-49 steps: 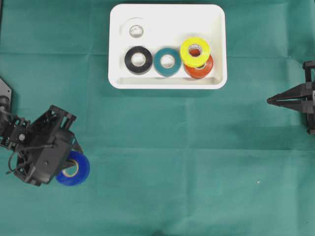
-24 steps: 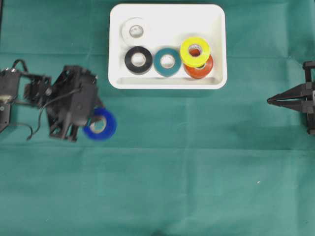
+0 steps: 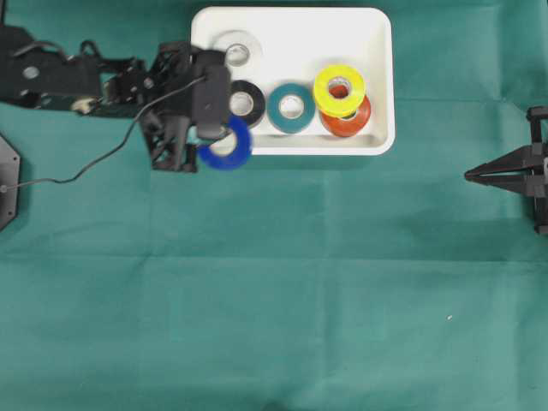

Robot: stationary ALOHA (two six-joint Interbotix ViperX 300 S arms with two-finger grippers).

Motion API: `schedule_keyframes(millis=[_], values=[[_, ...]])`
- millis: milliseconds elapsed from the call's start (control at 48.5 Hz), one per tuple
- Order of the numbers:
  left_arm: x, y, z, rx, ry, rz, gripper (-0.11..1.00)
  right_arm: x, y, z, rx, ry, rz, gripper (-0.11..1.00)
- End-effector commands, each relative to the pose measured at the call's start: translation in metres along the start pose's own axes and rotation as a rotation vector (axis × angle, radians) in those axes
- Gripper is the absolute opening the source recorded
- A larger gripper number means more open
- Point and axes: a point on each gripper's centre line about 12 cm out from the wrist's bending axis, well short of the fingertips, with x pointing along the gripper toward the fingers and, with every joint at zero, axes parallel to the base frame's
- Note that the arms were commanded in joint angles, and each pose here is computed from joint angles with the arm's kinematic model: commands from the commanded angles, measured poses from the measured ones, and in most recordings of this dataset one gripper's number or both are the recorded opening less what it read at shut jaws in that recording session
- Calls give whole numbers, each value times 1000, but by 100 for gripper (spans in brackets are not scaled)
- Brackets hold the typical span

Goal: Put the tape into the white case with the left arm.
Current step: 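Lift the blue roll and carry it into the tray's upper middle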

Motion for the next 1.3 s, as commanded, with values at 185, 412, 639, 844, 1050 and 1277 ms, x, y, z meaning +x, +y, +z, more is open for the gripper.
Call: schedule_keyframes(millis=[185, 412, 639, 844, 1050, 1277], values=[[21, 41, 32, -42, -48, 66, 24, 1, 0, 5, 0, -12, 1, -9], [37, 74, 40, -86, -58, 115, 24, 1, 0, 5, -2, -12, 1, -9], [51, 84, 45, -93, -55, 123, 24, 1, 0, 5, 0, -12, -1, -9], [56, 85, 46, -98, -52, 123, 25, 1, 0, 5, -2, -12, 1, -9], [56, 87, 45, -107, -51, 126, 69, 1, 0, 5, -2, -12, 1, -9], [51, 87, 44, -111, -53, 127, 99, 1, 0, 5, -1, -12, -1, -9]])
